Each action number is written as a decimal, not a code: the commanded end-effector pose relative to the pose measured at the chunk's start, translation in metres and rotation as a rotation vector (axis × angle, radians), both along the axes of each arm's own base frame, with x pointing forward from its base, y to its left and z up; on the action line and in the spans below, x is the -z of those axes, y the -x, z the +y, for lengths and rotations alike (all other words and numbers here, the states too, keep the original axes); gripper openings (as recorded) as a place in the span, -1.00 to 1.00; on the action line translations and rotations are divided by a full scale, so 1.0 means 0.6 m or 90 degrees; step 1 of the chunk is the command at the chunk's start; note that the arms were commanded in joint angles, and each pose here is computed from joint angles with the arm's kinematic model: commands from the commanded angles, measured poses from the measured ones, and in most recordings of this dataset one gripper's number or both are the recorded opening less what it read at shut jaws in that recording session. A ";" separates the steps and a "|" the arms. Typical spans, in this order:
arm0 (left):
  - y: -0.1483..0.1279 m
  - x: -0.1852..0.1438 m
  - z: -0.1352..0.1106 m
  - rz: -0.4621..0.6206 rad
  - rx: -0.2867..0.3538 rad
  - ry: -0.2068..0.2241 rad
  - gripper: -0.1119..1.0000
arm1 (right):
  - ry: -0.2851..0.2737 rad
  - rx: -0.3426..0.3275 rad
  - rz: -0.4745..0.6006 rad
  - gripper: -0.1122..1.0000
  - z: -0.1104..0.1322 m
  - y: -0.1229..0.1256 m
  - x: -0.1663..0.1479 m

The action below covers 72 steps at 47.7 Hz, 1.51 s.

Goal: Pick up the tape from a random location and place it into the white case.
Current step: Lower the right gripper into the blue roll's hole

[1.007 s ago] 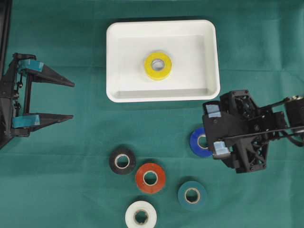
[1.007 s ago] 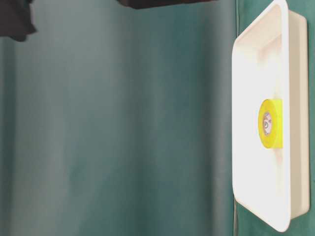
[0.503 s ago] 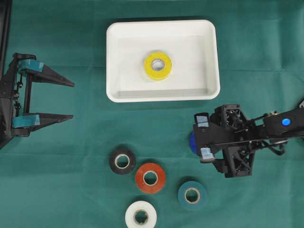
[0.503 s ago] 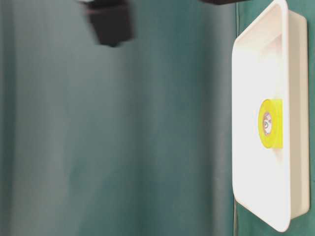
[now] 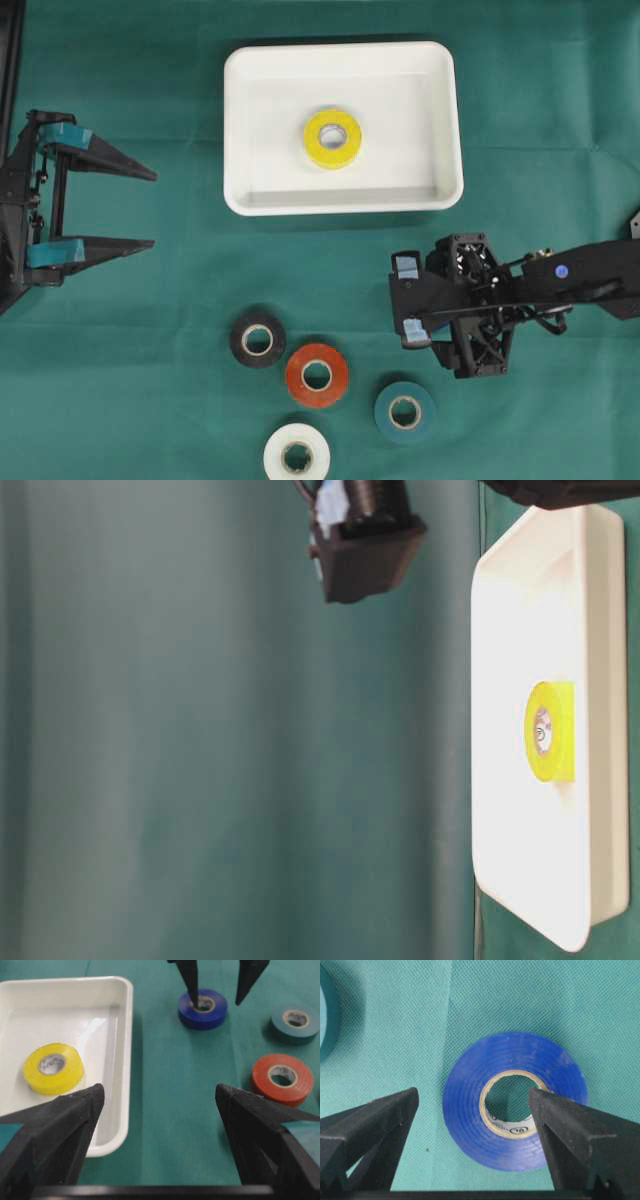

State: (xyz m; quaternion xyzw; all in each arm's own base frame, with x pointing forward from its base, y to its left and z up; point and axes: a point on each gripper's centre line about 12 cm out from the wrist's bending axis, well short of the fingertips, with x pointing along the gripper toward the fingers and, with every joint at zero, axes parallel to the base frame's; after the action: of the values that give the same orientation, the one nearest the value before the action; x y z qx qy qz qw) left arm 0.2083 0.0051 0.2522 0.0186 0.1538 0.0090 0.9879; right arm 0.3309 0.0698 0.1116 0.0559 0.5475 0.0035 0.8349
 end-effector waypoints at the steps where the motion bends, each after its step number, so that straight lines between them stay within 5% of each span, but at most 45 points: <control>1: -0.002 -0.005 0.001 -0.005 -0.002 0.000 0.94 | -0.006 0.000 -0.014 0.86 0.005 -0.006 -0.003; 18: -0.003 -0.006 0.001 -0.006 -0.002 0.000 0.94 | -0.010 0.018 0.002 0.78 0.004 -0.006 0.009; 31: -0.003 -0.006 0.001 -0.006 -0.002 0.000 0.94 | -0.010 0.021 0.003 -0.23 0.003 -0.006 0.007; 44: -0.002 -0.006 0.001 -0.003 -0.002 0.000 0.94 | -0.014 0.022 -0.009 -0.24 0.005 -0.009 -0.016; 72: -0.003 -0.007 0.001 -0.004 -0.002 0.002 0.94 | -0.004 0.027 0.005 -0.24 0.006 -0.014 -0.156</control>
State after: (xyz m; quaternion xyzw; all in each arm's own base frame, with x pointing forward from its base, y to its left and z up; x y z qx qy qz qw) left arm 0.2079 0.0051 0.2508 0.0193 0.1583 0.0088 0.9872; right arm 0.3349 0.0708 0.1792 0.0653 0.5722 -0.0186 0.8173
